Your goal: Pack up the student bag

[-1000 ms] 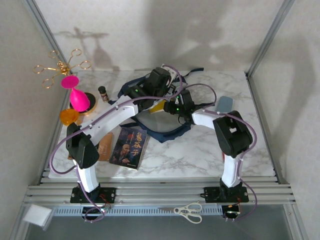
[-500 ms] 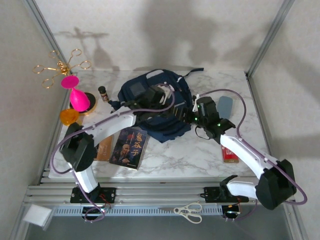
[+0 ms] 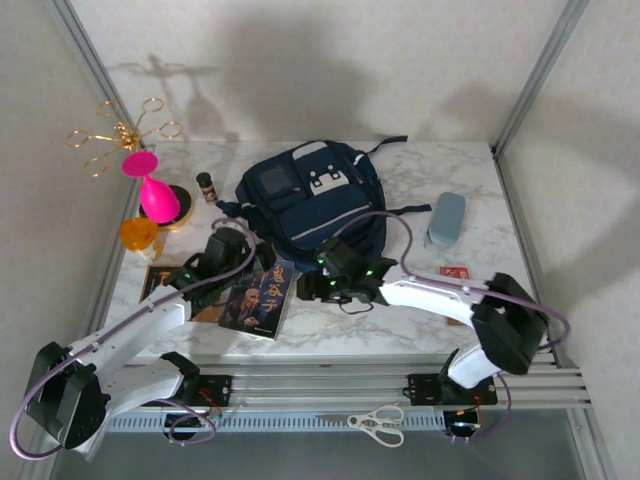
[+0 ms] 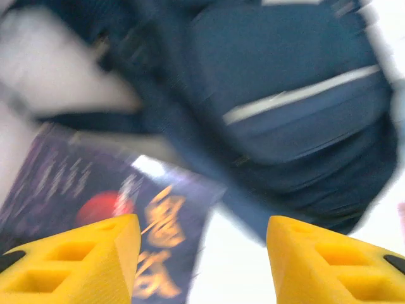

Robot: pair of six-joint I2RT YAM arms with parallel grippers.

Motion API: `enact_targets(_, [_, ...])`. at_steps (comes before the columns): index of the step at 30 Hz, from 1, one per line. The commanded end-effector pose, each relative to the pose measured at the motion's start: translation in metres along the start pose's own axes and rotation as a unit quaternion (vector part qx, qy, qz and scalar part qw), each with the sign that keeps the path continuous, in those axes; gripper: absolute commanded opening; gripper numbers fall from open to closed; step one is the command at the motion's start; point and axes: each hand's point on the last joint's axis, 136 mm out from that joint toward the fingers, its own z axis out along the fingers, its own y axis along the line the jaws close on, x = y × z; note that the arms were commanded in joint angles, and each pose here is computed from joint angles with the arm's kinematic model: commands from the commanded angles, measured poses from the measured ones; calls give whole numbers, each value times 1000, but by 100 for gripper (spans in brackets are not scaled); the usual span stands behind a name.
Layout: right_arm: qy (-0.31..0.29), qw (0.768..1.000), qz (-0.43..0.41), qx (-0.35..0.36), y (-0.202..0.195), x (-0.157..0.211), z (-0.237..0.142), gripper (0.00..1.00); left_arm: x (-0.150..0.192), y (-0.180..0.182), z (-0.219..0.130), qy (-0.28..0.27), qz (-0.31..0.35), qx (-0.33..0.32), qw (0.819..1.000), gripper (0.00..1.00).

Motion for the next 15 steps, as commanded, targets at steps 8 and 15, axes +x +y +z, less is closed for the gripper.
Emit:
enact_targets(8, [8,997,66,-38,41,-1,62,53,38,80,4,-2,-45,-119,992,56])
enact_targets(15, [19,995,97,-27,37,6,86,49,56,99,11,10,-49,-136,989,54])
